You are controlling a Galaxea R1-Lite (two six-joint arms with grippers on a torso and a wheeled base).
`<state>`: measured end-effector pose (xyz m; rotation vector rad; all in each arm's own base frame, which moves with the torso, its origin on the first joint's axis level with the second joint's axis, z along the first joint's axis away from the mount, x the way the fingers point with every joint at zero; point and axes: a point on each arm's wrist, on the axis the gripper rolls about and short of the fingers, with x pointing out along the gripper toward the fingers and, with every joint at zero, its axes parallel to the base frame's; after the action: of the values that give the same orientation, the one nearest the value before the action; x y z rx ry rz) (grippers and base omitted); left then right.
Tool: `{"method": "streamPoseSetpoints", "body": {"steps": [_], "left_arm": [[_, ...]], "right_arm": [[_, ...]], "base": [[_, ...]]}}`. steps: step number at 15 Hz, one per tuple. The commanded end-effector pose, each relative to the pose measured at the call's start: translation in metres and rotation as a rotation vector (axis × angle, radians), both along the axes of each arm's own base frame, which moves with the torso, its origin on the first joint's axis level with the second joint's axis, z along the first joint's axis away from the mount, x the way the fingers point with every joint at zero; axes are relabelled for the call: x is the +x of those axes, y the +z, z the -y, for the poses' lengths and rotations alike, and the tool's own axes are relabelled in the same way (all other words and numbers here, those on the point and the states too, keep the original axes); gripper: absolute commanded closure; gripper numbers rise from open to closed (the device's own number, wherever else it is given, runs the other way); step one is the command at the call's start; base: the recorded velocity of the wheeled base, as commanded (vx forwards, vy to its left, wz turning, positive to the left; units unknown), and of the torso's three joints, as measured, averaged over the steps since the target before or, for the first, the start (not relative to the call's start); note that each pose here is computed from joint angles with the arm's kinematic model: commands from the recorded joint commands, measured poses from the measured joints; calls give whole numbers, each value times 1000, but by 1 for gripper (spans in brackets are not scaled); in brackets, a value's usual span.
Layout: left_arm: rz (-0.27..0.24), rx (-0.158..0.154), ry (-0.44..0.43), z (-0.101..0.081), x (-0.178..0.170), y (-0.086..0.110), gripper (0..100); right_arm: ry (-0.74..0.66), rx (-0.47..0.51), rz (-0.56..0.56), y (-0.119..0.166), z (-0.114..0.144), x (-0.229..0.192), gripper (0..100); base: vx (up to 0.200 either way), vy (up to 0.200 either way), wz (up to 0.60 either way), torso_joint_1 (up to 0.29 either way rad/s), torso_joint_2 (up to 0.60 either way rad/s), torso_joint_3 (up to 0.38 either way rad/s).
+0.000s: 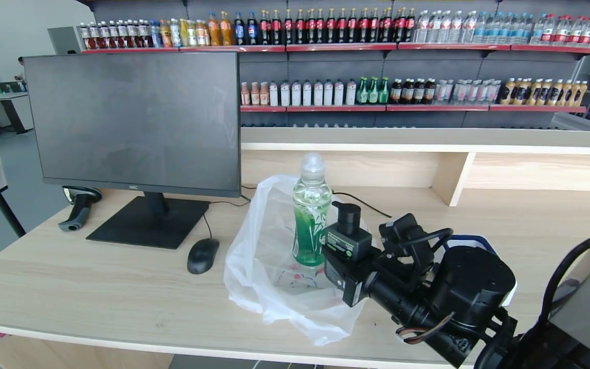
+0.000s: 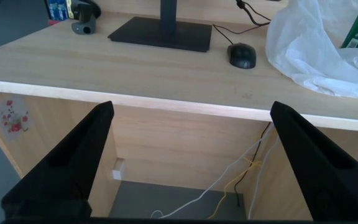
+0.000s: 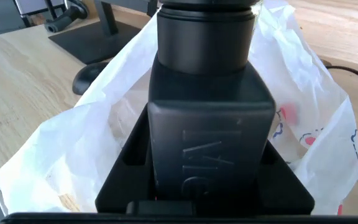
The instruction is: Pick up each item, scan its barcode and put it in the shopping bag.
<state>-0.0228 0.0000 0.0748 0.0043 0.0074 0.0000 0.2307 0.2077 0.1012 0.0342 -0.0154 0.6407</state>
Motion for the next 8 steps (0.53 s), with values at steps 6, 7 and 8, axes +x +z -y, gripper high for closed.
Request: {"method": "streamPoseSetpoints", "body": {"steps": [6, 7, 8], "left_arm": [[1, 2, 0, 0, 0, 0, 0], [1, 2, 0, 0, 0, 0, 0], [1, 2, 0, 0, 0, 0, 0]], "right_arm": [[-1, -24, -24, -14, -6, 7, 100], [-1, -29, -29, -15, -6, 6, 100], [-1, -37, -38, -18, -5, 6, 100]], "base": [[0, 0, 0, 0, 0, 0], [0, 0, 0, 0, 0, 0], [0, 0, 0, 0, 0, 0]]}}
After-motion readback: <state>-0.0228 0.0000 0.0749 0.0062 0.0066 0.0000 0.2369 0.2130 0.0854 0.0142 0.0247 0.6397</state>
